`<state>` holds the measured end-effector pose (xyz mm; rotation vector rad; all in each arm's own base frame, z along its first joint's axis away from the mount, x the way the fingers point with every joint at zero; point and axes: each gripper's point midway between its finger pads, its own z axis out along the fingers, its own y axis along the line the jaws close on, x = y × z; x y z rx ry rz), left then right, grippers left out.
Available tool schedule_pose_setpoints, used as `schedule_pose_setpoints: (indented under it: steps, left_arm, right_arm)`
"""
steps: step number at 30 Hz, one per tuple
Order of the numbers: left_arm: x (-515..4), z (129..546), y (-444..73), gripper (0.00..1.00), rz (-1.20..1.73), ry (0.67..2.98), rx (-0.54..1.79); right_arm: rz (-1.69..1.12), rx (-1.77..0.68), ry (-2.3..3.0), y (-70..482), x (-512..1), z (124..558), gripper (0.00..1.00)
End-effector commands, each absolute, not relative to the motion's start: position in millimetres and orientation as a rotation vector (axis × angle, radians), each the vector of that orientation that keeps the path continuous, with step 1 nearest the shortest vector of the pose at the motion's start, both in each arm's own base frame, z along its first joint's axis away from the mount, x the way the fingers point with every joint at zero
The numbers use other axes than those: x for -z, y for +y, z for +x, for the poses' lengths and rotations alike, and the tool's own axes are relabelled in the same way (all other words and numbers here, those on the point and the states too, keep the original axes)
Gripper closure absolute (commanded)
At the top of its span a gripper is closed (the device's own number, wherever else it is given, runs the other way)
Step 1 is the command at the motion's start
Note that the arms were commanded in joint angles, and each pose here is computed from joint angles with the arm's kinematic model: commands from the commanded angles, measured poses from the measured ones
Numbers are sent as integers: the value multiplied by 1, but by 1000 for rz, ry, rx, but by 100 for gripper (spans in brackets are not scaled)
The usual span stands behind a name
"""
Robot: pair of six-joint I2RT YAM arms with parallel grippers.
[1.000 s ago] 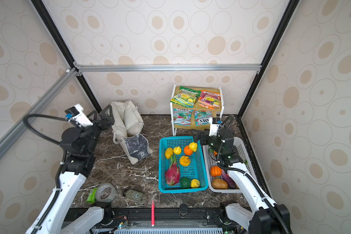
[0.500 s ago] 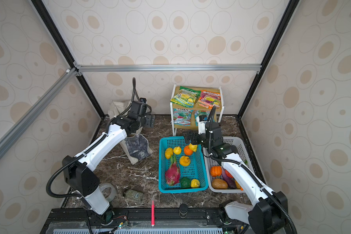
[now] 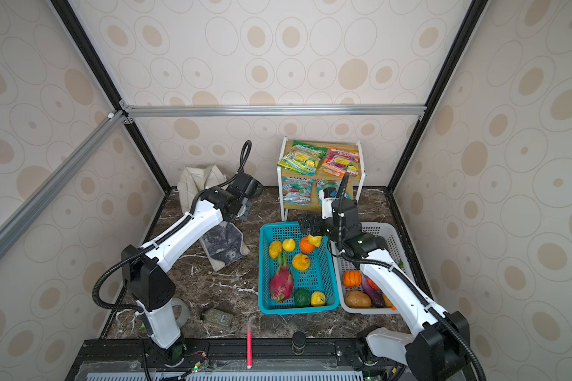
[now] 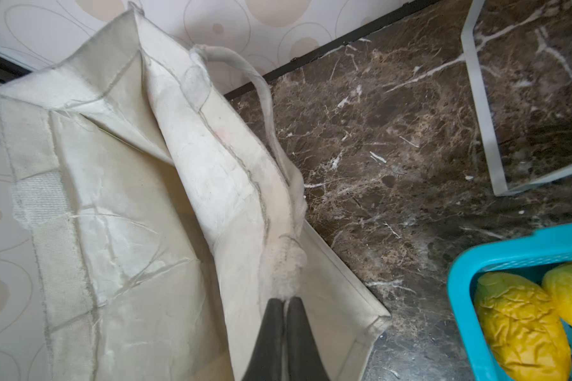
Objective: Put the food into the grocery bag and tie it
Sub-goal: 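Reach the left gripper to the tote bag rim while right moves over basket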
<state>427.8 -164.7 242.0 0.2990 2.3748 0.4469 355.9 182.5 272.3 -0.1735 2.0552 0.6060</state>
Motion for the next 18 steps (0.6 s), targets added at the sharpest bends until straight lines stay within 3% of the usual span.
schedule_pose_setpoints:
  steps: [1,15,16,17,18]
  left_arm:
    - [-249,413,-169,100,330,2373,-428]
    - [-269,359,-217,100,451,2327,-95]
    - [-273,358,-216,96,443,2315,-86]
    - [-280,359,-215,82,433,2288,-83]
    - [-293,361,-213,56,414,2245,-81]
  right_arm:
    - [-181,-615,2026,191,-287,357,0]
    - [-262,-658,2049,238,-278,359,0]
    - [-267,-656,2052,241,-277,359,0]
    - [-272,-653,2053,244,-276,359,0]
    - [-275,-654,2058,247,-274,359,0]
